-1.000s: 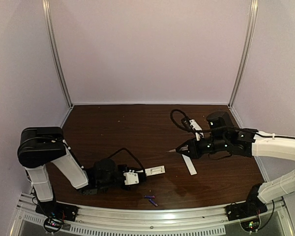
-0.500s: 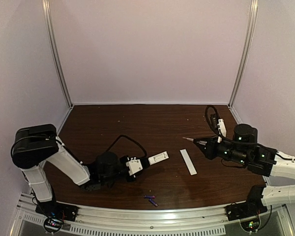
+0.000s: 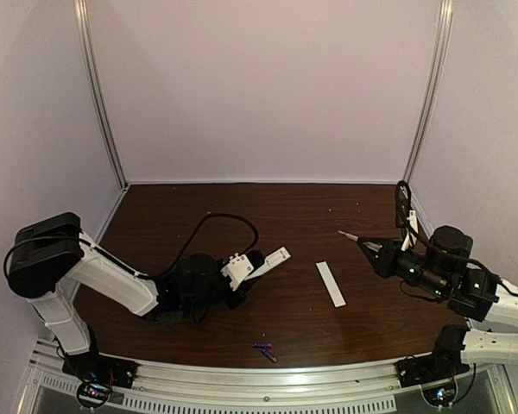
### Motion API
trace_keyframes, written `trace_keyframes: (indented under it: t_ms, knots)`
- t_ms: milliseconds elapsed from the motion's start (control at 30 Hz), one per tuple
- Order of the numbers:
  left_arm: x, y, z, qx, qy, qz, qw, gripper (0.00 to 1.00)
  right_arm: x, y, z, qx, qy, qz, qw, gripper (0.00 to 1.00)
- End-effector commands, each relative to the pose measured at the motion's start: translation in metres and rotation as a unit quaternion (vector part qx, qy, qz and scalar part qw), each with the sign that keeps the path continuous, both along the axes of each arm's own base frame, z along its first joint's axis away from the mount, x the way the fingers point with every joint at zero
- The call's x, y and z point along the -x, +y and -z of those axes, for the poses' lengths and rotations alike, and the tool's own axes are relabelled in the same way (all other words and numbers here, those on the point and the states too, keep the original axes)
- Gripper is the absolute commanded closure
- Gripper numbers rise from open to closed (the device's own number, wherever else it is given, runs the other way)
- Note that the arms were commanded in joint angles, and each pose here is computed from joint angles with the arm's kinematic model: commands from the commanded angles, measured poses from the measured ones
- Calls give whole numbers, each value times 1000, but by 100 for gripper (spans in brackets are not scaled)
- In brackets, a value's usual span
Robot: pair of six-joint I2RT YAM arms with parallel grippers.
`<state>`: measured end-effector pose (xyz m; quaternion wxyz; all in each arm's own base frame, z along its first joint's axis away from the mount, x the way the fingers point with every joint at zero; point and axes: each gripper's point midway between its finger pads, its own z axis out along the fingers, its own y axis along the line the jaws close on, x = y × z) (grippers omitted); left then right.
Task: Unload the batteries from the remote control
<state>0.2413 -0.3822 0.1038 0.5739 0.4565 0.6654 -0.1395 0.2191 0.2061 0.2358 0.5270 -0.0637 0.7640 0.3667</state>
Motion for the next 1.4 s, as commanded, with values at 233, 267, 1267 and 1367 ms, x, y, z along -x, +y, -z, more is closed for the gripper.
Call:
trace_keyframes:
  t_ms: [233,267,1267,1367]
  knots:
    - [-10,64,11,24,99,-174,979,100,2,-9,5,-29,23,22,999,100]
    - [-10,72,15,24,107,-189,976,100,3,-9,8,-24,28,22,999,100]
    - [18,205,93,69,238,-409,878,100,4,-10,16,-15,26,21,999,100]
    - [20,208,97,70,246,-415,873,99,5,-10,13,-17,23,20,999,100]
